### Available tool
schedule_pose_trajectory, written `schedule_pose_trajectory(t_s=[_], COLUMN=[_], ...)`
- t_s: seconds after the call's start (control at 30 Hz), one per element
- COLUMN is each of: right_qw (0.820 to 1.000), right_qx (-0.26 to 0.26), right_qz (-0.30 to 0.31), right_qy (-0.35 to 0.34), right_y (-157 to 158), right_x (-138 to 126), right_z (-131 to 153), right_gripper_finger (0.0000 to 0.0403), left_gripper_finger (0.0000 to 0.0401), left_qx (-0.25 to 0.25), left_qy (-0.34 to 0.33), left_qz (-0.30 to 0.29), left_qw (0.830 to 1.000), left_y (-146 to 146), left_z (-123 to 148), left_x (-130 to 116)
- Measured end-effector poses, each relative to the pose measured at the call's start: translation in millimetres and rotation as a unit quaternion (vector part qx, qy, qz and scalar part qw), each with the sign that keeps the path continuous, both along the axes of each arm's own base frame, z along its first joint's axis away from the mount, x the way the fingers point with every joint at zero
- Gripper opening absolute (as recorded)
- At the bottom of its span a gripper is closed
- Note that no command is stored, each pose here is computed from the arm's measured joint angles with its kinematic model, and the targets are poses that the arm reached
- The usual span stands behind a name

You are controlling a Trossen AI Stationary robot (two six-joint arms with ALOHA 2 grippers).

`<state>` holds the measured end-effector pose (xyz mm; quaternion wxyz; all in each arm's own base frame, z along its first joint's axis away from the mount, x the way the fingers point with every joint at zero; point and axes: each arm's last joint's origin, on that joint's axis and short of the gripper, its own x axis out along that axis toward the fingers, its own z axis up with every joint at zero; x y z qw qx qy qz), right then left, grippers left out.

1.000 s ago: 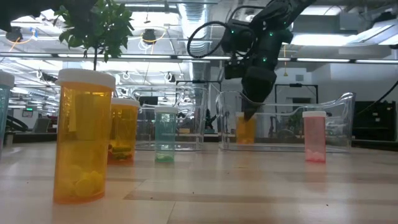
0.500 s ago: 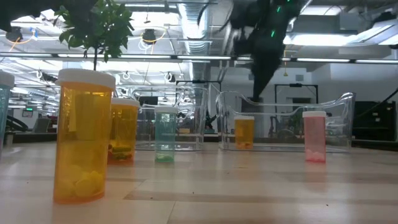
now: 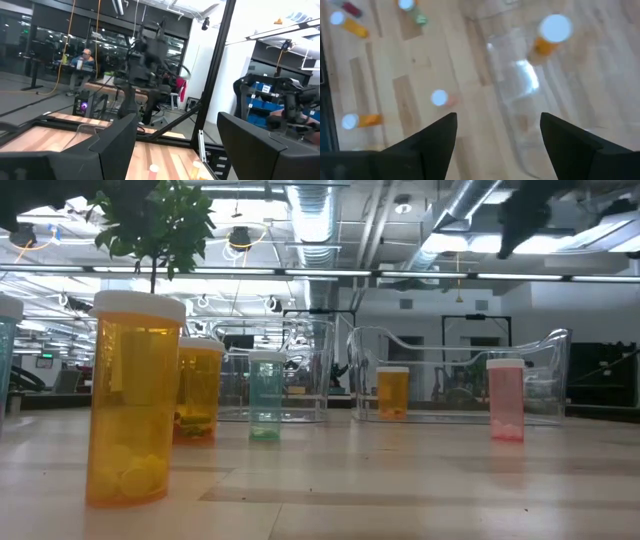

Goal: Pick and place medicine bottles into bin by pill shape (circle, oval)
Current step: Put the red pill bottle into the left transparent bin

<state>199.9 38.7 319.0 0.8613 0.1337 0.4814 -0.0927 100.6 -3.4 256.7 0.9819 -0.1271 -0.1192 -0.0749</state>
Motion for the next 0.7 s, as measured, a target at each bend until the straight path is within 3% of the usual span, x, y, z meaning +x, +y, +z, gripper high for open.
schedule_pose_trajectory(t_s=[0.17,0.43,0.7], right_qw=[0.999,0.997,0.996], right_qx=[-0.025,-0.050,-0.064], right_qz=[0.004,0.043,0.061], right_qy=[-0.028,-0.035,-0.031], right_y=[35,61,68], right_x=[-1,34,48], right_z=[-34,-84,-100], right_gripper_finger=[0.0296,0.0296,0.0296], left_gripper_finger=[0.0270,0.0270,0.0270], left_qx=[0.001,0.001,0.001], left_qy=[0.001,0.001,0.000], left_qz=[0.000,0.000,0.000], left_qw=[1.000,1.000,1.000], left_y=[0,0,0], left_z=[0,0,0], left_x=[0,0,0])
